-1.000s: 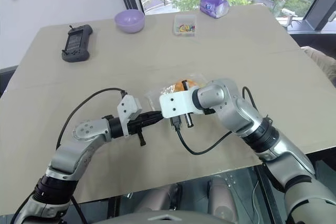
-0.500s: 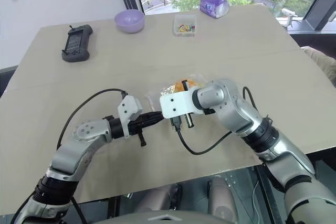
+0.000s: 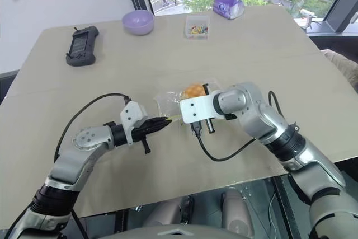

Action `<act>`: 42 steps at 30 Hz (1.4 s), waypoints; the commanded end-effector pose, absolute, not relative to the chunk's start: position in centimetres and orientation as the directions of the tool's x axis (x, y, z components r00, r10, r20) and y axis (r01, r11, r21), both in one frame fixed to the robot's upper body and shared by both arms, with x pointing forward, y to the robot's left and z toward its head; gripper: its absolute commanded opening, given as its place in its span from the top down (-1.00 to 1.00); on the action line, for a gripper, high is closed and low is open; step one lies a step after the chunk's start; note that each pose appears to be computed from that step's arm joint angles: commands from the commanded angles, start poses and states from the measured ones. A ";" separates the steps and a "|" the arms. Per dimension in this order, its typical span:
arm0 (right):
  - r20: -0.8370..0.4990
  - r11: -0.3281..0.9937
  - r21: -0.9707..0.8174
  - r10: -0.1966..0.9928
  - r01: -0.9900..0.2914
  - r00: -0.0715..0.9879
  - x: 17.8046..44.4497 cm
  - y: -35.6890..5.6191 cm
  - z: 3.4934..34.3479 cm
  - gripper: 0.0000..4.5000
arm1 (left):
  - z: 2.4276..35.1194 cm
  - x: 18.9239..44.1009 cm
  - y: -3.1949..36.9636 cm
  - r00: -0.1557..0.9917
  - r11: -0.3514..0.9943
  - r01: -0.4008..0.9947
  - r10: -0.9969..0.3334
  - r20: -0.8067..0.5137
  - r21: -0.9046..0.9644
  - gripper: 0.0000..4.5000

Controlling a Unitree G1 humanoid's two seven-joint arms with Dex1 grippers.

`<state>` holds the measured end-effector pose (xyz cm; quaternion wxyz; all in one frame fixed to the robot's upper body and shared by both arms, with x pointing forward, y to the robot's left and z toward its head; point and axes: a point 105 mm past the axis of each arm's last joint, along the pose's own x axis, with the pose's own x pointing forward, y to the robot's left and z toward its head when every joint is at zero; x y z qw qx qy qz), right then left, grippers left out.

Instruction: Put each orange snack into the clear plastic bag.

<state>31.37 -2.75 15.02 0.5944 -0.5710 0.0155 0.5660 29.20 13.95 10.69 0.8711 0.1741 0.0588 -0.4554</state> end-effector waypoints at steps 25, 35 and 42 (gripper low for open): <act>-0.688 -0.118 -0.689 0.417 -0.715 0.594 35.3 -12.6 15.3 0.93 | 11.6 30.8 16.7 0.719 0.642 0.689 -0.663 -0.208 0.336 1.00; -0.646 -0.109 -0.722 0.458 -0.683 0.610 35.4 -12.3 16.5 0.37 | 12.1 30.4 15.5 0.696 0.634 0.712 -0.694 -0.183 0.302 1.00; -0.664 -0.102 -0.702 0.449 -0.704 0.598 34.9 -13.2 16.3 0.37 | 12.3 30.2 15.2 0.698 0.638 0.710 -0.695 -0.173 0.299 1.00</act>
